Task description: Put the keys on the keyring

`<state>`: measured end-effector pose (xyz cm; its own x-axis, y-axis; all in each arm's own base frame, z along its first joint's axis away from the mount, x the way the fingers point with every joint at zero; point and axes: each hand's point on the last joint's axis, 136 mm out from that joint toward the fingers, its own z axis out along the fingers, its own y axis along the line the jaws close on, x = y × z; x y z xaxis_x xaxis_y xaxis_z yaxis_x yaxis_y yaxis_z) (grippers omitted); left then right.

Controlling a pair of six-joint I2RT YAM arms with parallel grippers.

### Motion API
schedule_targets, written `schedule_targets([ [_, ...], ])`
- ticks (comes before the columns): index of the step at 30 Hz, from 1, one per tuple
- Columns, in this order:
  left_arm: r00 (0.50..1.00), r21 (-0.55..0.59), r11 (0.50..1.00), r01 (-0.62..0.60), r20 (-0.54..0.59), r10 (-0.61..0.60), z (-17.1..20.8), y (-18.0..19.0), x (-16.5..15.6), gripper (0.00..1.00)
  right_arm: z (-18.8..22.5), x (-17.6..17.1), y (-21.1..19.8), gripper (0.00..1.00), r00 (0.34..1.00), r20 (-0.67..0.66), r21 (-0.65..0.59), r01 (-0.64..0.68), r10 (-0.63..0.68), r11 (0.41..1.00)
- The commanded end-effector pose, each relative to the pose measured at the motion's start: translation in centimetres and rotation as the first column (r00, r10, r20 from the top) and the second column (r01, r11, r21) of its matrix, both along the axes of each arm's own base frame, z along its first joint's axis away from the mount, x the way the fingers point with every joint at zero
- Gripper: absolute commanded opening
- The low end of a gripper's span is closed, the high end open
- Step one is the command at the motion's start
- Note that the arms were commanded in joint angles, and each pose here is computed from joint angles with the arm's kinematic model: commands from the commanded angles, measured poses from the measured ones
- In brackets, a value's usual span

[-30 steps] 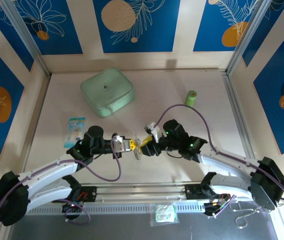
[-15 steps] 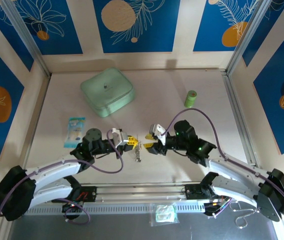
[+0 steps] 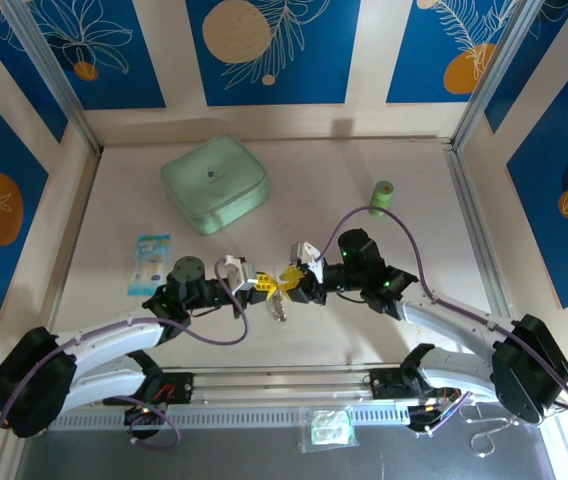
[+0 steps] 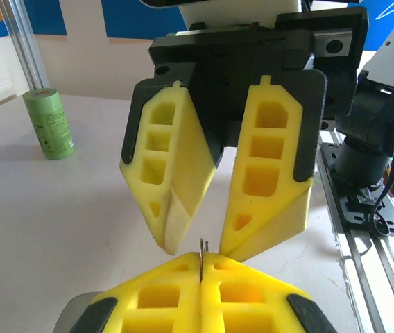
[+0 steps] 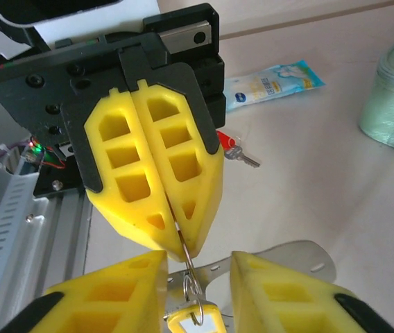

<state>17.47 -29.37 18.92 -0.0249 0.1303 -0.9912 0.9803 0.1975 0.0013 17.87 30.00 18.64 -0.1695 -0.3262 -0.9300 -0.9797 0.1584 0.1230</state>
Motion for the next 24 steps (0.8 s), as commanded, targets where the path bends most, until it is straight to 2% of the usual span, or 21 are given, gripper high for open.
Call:
schedule_targets([
  [1,0.998,-0.055,0.997,0.052,0.040,-0.050,1.9,-0.5,-0.8,0.00,0.0,-0.6,0.1,0.25,0.999,-0.021,0.031,-0.035,0.035,0.999],
  [4,0.998,-0.054,0.997,0.054,0.045,-0.051,1.9,-0.6,-0.8,0.00,-0.2,-0.7,0.1,0.24,0.999,-0.029,0.031,-0.035,0.036,0.999],
  [12,0.997,-0.035,0.998,0.058,0.056,-0.056,1.7,-0.4,-1.0,0.00,-0.6,-0.4,-1.0,0.31,0.999,-0.018,0.016,0.030,-0.029,0.999],
  [24,0.996,-0.034,0.997,0.070,0.058,-0.068,1.7,-0.4,-1.2,0.00,-0.3,-0.9,0.5,0.27,0.998,-0.047,0.042,-0.037,0.039,0.998],
])
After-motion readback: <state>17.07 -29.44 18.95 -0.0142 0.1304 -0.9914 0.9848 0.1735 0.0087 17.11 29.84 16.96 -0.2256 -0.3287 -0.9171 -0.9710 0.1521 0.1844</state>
